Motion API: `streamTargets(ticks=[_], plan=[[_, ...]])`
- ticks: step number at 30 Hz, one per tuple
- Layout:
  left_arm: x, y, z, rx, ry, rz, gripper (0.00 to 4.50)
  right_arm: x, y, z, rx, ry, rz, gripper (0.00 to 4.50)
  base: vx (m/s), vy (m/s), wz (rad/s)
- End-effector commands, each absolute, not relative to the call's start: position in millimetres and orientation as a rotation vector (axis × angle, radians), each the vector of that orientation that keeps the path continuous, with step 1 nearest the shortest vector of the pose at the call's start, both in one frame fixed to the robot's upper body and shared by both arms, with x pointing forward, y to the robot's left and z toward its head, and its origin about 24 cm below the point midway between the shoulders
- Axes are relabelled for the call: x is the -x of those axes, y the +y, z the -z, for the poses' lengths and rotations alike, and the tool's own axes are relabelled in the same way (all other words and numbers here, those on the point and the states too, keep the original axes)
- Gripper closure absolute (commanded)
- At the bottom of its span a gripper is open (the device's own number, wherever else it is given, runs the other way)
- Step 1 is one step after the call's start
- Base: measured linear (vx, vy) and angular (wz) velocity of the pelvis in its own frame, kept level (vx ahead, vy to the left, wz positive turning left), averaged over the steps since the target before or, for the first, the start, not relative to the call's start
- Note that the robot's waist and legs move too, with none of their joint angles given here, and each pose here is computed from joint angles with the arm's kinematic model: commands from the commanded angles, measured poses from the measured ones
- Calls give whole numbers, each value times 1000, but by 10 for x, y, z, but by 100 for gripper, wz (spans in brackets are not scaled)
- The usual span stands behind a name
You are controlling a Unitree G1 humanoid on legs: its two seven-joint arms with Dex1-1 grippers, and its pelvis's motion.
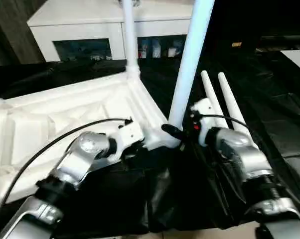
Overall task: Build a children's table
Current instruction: Rotate leg to tighten
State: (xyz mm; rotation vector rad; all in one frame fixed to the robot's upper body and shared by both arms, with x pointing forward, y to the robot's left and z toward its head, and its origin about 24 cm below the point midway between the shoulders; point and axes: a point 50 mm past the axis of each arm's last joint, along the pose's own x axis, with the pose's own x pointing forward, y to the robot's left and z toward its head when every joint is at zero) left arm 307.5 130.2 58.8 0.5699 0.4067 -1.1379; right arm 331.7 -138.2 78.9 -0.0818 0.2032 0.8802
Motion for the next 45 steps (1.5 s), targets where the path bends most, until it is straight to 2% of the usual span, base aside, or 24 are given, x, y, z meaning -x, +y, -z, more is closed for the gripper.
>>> streamTargets(ticks=[1, 3, 4, 8, 10, 15, 22, 28, 29, 32, 36, 39, 45], plan=[[-3031, 1237, -649, -582, 351, 1197, 450, -3279, -1387, -843, 90, 193, -921, 21, 0, 0, 0], [-3028, 1227, -680, -556, 324, 1201, 450, -3231, -1417, -871, 89, 199, -949, 21, 0, 0, 0], [-3029, 1215, -686, -533, 327, 1210, 403, -3217, -1422, -872, 94, 204, -957, 16, 0, 0, 0], [-3066, 1144, -703, -498, 302, 1213, 386, -3189, -1409, -855, 99, 214, -971, 16, 0, 0, 0], [-3073, 1127, -703, -511, 294, 1214, 353, -3182, -1404, -849, 98, 216, -975, 16, 0, 0, 0], [-3099, 1097, -640, -575, 313, 1235, 353, -3149, -1399, -836, 99, 227, -989, 16, 0, 0, 0], [-3140, 1198, -573, -644, 351, 1205, 353, -3145, -1413, -862, 102, 217, -987, 16, 0, 0, 0], [-3152, 1244, -544, -630, 378, 1193, 353, -3088, -1431, -876, 103, 214, -1024, 16, 0, 0, 0], [-3145, 1246, -538, -626, 385, 1201, 381, -3079, -1435, -875, 103, 217, -1030, 16, 0, 0, 0], [-3136, 1235, -531, -603, 380, 1208, 381, -3038, -1472, -874, 118, 227, -1061, 16, 0, 0, 0], [-3123, 1221, -516, -592, 382, 1225, 428, -3007, -1541, -855, 158, 257, -1088, 16, 0, 0, 0], [-3109, 1204, -498, -591, 378, 1236, 446, -3025, -1587, -808, 221, 270, -1066, 16, 0, 0, 0], [-3058, 1144, -509, -569, 353, 1296, 446, -3052, -1522, -731, 191, 252, -1047, 16, 0, 0, 0]])
